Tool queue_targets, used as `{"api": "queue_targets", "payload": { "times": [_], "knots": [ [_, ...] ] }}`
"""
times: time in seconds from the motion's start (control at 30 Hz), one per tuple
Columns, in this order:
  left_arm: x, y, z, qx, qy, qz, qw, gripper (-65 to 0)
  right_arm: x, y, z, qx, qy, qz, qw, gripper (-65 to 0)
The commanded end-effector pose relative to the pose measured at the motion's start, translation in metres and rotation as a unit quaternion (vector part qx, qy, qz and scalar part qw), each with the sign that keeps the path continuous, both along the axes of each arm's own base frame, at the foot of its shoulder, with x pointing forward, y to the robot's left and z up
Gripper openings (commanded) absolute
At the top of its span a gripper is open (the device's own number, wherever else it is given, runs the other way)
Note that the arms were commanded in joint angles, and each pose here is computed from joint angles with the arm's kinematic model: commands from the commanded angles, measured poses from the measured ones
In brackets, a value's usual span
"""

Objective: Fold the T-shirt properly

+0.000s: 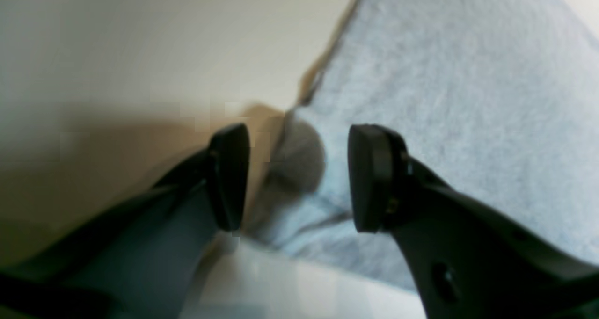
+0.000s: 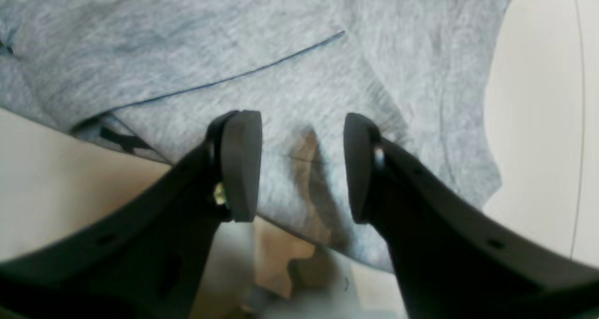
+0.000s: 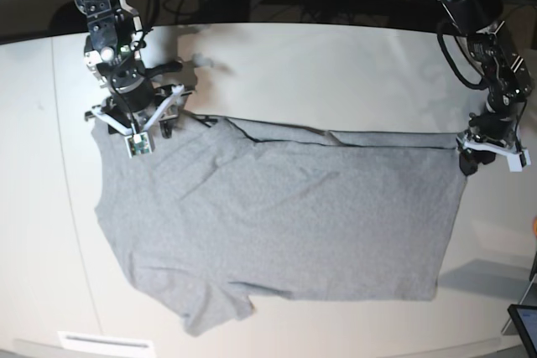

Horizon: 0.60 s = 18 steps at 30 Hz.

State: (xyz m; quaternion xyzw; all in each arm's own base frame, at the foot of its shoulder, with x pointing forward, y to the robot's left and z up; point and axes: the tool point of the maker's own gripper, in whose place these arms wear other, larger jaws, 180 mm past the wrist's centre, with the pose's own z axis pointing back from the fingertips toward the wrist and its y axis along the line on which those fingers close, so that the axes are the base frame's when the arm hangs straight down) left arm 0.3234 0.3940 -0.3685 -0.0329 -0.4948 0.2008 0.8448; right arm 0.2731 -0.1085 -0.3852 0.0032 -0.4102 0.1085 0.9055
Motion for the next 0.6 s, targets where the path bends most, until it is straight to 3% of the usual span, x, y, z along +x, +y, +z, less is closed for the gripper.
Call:
{"api": "queue_targets", "payload": {
  "times": [0.0, 0.27, 0.47, 0.57],
  "knots": [
    [0.0085, 0.0084, 0.0210, 0.015, -0.029, 0.003, 0.999, -31.7, 0.0072, -0.0006, 0.0107, 0.001, -0.023, -0.001, 0.9997, -37.9],
    [0.0097, 0.0064, 0.0196, 0.014, -0.027, 0.000, 1.000, -33.6, 0.0074, -0.0024, 0.0104, 0.000, -0.022, -0.003, 0.9997, -37.9],
    [0.0096, 0.0064, 0.0191, 0.014, -0.027, 0.001, 1.000, -52.2, 0.0076, -0.0014, 0.0102, 0.000, -0.022, -0.001, 0.9998, -37.9],
    [0.0097, 0.0060, 0.0189, 0.014, -0.026, 0.000, 1.000, -58.3, 0.0076, -0.0014, 0.0102, 0.000, -0.022, -0.001, 0.9998, -37.9]
  ]
}}
